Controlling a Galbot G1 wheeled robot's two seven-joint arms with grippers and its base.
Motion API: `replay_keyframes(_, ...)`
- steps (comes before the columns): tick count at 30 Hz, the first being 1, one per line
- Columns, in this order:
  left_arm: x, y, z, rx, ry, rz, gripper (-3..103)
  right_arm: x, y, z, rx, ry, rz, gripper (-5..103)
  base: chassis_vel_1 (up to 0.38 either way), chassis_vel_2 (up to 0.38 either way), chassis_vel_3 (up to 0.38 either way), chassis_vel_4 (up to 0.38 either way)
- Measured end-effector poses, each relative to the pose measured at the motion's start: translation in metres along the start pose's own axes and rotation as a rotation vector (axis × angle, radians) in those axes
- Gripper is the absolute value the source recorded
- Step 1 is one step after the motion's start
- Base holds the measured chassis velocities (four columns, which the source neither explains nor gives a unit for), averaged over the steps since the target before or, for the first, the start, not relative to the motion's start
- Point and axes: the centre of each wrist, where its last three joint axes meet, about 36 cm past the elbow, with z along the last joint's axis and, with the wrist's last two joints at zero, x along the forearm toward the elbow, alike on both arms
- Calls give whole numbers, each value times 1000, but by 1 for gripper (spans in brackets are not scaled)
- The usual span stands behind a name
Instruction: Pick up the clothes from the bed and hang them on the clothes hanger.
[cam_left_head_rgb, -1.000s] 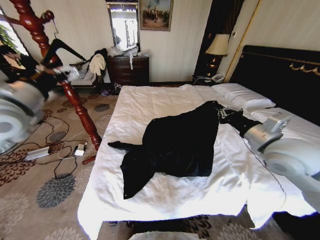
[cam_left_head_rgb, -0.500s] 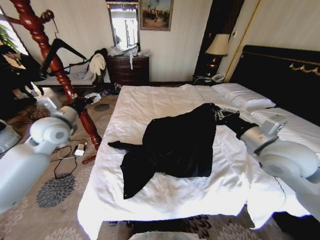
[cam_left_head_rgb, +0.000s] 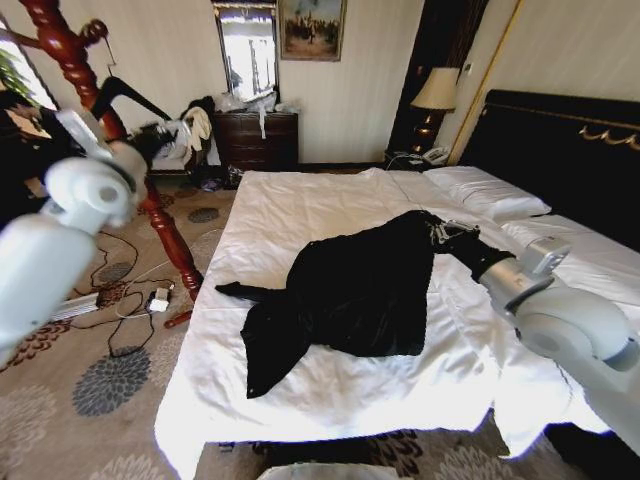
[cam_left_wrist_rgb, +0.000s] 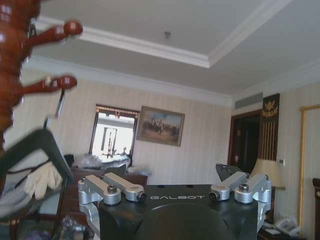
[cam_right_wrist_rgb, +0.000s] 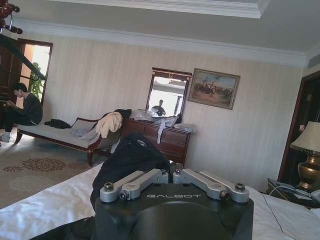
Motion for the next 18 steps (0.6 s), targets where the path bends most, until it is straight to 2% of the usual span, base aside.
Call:
replay_keyframes(3, -1, 0, -29, -35, -10, -21, 100, 0, 1, 0, -7, -6, -2, 0, 0, 0, 0, 0)
replay_keyframes(5, -3, 1, -37, -37, -5, -37, 100, 0, 1, 0, -9, -6, -2, 0, 0, 0, 0, 0)
replay_keyframes(7, -11, 7, -50, -38, 30, -82, 100, 1, 1, 1, -10, -2, -3, 0, 0, 0, 0, 0)
replay_keyframes(8, -11, 7, -50, -38, 30, -82, 100, 1, 1, 1, -10, -2, -3, 0, 0, 0, 0, 0)
replay_keyframes(10, -24, 17, -60, -54, 85, -144, 100, 3, 1, 1, -8, -1, -3, 0, 0, 0, 0, 0)
replay_keyframes(13, -32, 21, -65, -63, 112, -171, 100, 4, 1, 1, -8, -2, -2, 0, 0, 0, 0, 0)
replay_keyframes(17, -45, 24, -79, -91, 143, -214, 100, 5, 2, 3, -12, 0, 0, 0, 0, 0, 0, 0)
replay_keyframes(18, -49, 22, -87, -117, 164, -246, 100, 5, 3, 5, -16, 3, 0, 0, 0, 0, 0, 0)
